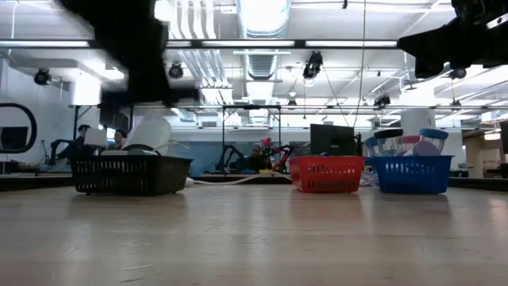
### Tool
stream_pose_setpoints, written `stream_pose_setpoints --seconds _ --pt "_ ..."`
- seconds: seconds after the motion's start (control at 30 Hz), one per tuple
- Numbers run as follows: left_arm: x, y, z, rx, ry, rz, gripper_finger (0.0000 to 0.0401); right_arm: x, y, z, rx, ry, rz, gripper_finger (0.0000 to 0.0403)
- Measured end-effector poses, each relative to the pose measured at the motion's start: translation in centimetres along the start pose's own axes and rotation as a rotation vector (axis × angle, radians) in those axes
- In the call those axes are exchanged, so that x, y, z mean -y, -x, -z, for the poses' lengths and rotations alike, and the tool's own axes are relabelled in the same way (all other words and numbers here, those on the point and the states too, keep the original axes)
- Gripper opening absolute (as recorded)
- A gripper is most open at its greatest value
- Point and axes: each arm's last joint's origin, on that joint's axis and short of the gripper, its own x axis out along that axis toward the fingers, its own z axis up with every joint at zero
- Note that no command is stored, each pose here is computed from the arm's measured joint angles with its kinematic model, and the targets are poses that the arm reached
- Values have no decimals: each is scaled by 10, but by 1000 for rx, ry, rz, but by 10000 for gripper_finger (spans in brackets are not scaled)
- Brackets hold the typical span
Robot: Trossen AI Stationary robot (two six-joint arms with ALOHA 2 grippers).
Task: Pick & Place Office items
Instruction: Put the dark blue digital clock into the red bin
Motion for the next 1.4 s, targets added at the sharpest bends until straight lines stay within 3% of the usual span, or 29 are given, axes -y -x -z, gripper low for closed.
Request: stream_pose_setpoints --seconds 0.2,0.3,0.4,0.6,0.83,1.2,1.4 --pt "-39 85 -16 319 -83 -24 152 -2 0 -2 24 -31 -86 8" --pt "-66 110 -10 442 -97 -33 152 -5 1 -4 50 -37 -192 8" --pt "-94 121 4 553 -121 32 152 -6 1 -8 97 -61 -250 8" --pt "-149 111 39 795 -62 258 152 -7 2 -11 118 -157 -289 8" --pt "-192 69 80 940 20 283 152 -11 4 -20 142 -171 -470 8" --pt "-208 52 95 989 -110 177 152 -11 4 -23 160 -126 -481 8" --pt "-207 49 98 968 -182 200 152 -10 2 -20 143 -125 -422 8"
